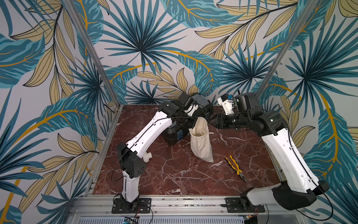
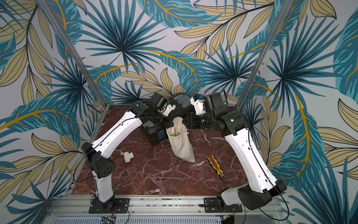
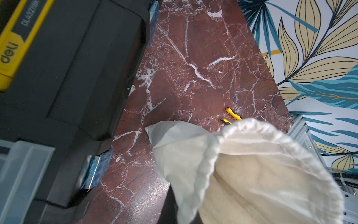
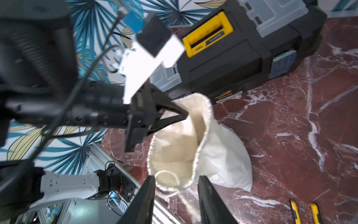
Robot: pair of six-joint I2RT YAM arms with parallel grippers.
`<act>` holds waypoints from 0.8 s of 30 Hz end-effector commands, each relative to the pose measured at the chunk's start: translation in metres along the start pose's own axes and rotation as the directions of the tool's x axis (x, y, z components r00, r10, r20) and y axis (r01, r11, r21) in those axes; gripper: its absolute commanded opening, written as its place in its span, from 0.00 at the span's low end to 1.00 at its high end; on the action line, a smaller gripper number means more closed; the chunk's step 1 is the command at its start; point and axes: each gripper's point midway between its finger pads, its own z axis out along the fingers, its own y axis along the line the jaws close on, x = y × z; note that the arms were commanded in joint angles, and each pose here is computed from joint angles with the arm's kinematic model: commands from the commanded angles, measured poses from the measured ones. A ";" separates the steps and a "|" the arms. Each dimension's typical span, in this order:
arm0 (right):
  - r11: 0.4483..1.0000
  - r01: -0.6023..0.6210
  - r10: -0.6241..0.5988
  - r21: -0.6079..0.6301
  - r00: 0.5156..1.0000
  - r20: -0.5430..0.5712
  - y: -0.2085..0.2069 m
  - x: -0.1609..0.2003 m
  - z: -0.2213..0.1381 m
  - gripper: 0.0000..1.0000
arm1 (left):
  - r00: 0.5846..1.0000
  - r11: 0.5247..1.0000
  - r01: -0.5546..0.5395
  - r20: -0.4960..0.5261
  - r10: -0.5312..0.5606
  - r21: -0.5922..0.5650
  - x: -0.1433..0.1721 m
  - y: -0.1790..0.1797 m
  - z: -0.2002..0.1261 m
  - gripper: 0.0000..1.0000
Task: Close the soil bag
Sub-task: Adjust the soil bag at the center of the board.
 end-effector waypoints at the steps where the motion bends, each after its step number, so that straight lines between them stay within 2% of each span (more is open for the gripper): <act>1: 0.995 0.098 -0.097 0.014 0.992 -0.079 0.012 0.016 0.017 0.43 | 0.999 0.999 -0.038 0.036 0.037 0.029 -0.006 -0.008 -0.012 0.00; 4: 0.978 0.209 -0.206 0.009 0.971 -0.124 0.033 0.024 0.032 0.43 | 0.998 0.998 -0.047 0.048 0.046 0.031 -0.005 -0.009 -0.016 0.00; 6: 0.973 0.227 -0.218 0.044 0.963 -0.157 0.029 0.027 0.040 0.44 | 0.998 0.998 -0.051 0.047 0.050 0.027 -0.004 -0.007 -0.016 0.00; 16: 0.968 0.230 -0.218 0.097 0.968 -0.120 0.030 0.022 0.035 0.49 | 0.998 0.998 -0.056 0.010 0.056 0.028 0.003 0.000 -0.014 0.00; 24: 0.953 0.273 -0.251 0.133 0.954 -0.164 0.034 0.038 0.033 0.56 | 0.998 0.998 -0.060 0.020 0.059 0.028 0.001 0.000 -0.018 0.00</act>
